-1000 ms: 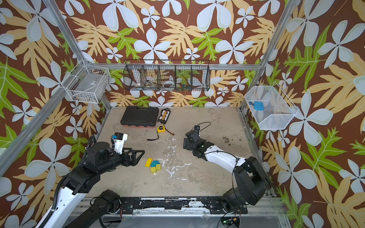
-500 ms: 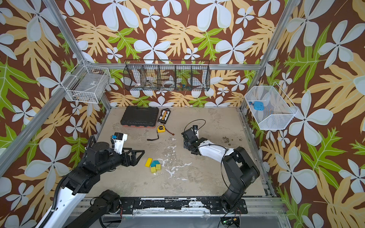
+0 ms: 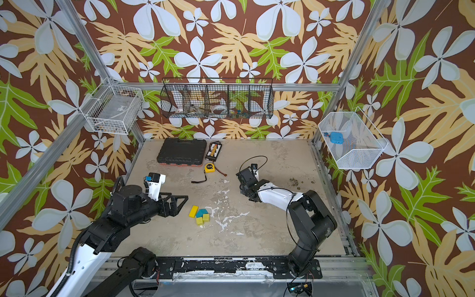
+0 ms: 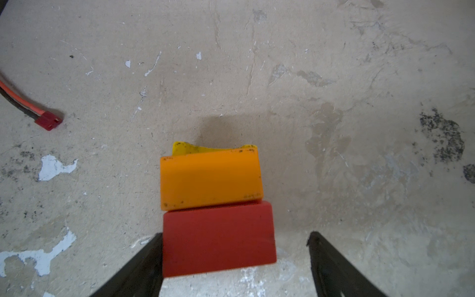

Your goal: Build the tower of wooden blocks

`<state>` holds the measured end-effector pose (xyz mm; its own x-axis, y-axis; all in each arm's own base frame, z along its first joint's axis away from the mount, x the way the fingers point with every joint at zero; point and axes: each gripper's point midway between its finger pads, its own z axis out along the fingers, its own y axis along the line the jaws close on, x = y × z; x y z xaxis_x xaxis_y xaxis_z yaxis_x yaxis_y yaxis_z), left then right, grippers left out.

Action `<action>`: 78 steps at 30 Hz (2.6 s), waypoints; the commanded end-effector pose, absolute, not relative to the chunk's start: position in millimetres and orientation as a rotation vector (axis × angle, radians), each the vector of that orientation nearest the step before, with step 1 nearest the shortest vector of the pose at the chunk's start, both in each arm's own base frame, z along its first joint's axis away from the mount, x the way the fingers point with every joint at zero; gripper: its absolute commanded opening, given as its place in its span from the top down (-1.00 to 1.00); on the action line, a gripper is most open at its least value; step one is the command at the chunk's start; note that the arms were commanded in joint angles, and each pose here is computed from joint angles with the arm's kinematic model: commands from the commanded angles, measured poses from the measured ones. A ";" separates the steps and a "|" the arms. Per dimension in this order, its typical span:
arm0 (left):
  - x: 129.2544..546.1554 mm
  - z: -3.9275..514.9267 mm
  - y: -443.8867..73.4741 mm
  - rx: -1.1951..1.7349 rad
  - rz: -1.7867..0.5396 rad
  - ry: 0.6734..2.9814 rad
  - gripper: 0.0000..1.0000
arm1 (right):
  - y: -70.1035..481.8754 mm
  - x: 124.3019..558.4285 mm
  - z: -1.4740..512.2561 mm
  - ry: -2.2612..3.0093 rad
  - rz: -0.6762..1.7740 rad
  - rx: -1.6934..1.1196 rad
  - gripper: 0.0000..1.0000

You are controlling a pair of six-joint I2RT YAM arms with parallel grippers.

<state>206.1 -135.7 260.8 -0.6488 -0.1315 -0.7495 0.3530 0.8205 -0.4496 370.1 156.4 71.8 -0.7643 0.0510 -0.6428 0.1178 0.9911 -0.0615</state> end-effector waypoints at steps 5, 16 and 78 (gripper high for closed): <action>207.7 263.9 -136.3 0.165 -0.737 2.145 -1.00 | 158.1 372.5 83.8 2.422 -0.116 0.110 -0.75; 208.0 262.6 -136.3 0.165 -0.735 2.150 -1.00 | 181.5 338.8 155.8 2.287 0.022 0.063 -0.79; 208.2 261.9 -136.4 0.163 -0.735 2.153 -1.00 | 151.8 321.7 137.9 2.260 0.255 0.174 -0.17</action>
<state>206.8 -136.0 259.5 -0.6528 -0.1298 -0.7464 0.3507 0.8215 -0.4495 326.7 141.9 125.6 -0.6644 0.2186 -0.7147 0.0525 0.9676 0.2471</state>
